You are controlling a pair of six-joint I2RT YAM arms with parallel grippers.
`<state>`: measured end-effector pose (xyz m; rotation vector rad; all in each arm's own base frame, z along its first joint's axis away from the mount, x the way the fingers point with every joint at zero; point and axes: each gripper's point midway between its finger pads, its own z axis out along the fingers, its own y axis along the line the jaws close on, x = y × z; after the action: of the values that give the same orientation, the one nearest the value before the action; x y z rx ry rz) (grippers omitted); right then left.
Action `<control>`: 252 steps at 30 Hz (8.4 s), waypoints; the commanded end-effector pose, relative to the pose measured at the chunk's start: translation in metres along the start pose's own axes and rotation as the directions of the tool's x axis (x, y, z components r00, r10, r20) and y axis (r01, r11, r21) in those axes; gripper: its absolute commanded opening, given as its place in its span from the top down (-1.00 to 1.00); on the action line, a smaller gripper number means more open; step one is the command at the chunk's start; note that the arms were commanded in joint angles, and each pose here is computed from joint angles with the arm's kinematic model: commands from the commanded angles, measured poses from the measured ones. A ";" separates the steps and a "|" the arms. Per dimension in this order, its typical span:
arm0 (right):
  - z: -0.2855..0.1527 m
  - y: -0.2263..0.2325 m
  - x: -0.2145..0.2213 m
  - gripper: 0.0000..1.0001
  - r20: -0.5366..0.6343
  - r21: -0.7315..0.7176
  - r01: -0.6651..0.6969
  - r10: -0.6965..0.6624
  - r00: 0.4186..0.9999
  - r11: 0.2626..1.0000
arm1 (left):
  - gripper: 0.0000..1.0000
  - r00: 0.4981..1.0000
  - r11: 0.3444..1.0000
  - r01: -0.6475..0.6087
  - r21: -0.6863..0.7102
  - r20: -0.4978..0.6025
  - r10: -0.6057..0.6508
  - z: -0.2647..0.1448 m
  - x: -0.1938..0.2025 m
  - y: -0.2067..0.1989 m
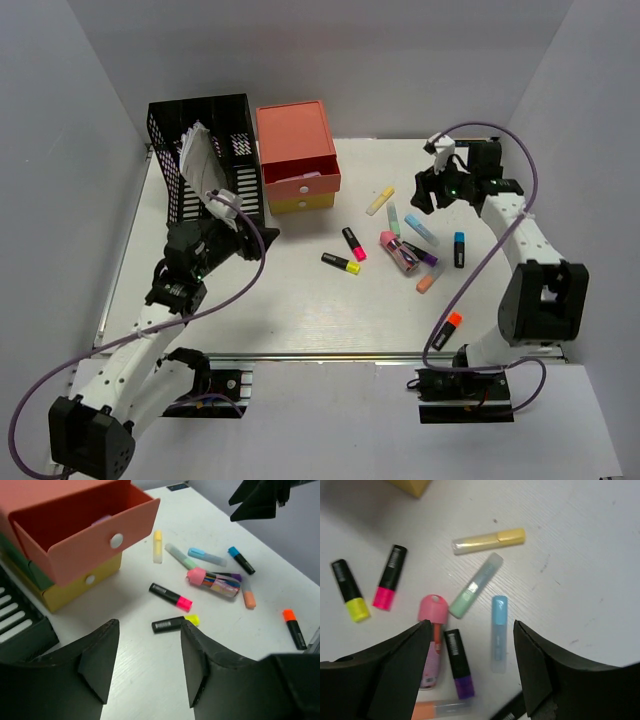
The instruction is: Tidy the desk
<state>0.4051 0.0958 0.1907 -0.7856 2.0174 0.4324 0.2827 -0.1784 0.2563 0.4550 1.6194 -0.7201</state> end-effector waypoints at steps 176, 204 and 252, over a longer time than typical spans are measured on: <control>-0.029 0.062 0.183 -0.18 -0.089 -0.634 0.701 -0.931 0.354 0.327 | -0.28 0.997 0.994 -0.064 -0.085 -0.044 0.061 -0.018 -0.004 0.010; -0.025 0.054 0.239 0.25 -0.124 -0.757 0.575 -0.931 0.342 0.312 | -0.30 0.996 0.991 -0.071 -0.113 -0.058 0.065 -0.018 0.000 0.016; 0.090 0.177 -0.240 0.94 0.390 0.016 0.580 -0.539 0.747 0.815 | -0.35 0.992 0.981 -0.096 -0.171 -0.101 0.079 -0.018 0.012 0.030</control>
<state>0.4211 0.3598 0.3037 -1.3375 1.3716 0.3580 0.2854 -0.1471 0.2338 0.4342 1.7336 -0.5041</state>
